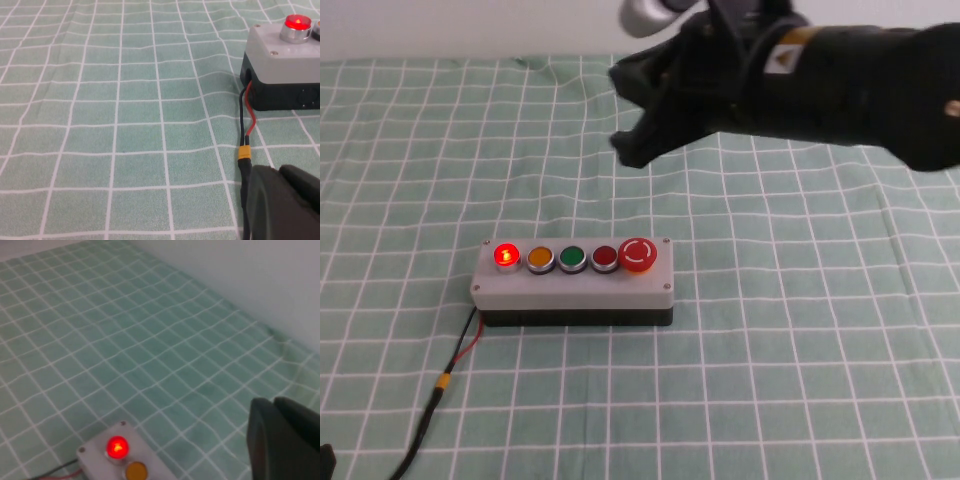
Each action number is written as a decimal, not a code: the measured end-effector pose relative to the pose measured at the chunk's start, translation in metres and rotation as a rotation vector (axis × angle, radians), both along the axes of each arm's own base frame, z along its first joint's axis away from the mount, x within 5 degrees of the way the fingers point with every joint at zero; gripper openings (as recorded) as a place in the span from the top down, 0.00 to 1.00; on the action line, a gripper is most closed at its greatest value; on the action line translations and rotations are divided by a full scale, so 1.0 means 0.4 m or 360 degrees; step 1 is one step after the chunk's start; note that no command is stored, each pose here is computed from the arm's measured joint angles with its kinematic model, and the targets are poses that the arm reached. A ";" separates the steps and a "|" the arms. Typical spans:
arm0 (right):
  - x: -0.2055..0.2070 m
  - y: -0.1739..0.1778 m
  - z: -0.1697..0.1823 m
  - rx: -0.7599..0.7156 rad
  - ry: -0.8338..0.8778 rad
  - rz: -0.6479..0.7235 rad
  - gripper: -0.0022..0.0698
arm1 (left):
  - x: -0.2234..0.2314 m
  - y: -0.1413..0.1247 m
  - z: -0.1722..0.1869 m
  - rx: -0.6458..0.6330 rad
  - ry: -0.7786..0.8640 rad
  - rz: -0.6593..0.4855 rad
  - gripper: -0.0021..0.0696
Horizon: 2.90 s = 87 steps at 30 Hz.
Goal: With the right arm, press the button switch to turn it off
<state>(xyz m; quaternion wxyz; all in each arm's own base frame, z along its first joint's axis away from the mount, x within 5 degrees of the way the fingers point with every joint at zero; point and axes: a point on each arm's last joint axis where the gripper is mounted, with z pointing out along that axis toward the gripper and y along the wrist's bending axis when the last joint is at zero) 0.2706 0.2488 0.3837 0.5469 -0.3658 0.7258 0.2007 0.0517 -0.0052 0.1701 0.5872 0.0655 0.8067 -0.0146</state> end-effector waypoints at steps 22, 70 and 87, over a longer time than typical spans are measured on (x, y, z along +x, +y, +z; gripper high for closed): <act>0.148 0.334 -0.288 -0.0233 0.0504 0.0286 0.99 | 0.000 0.000 0.000 0.0000 0.0000 0.0000 0.98; 0.010 0.164 0.135 -0.0192 0.0024 0.0316 0.99 | 0.000 0.000 0.000 0.0000 0.0000 0.0000 0.98; -0.150 -0.053 0.176 -0.0072 0.0051 0.0047 0.99 | 0.000 0.000 0.000 0.0000 0.0000 0.0000 0.98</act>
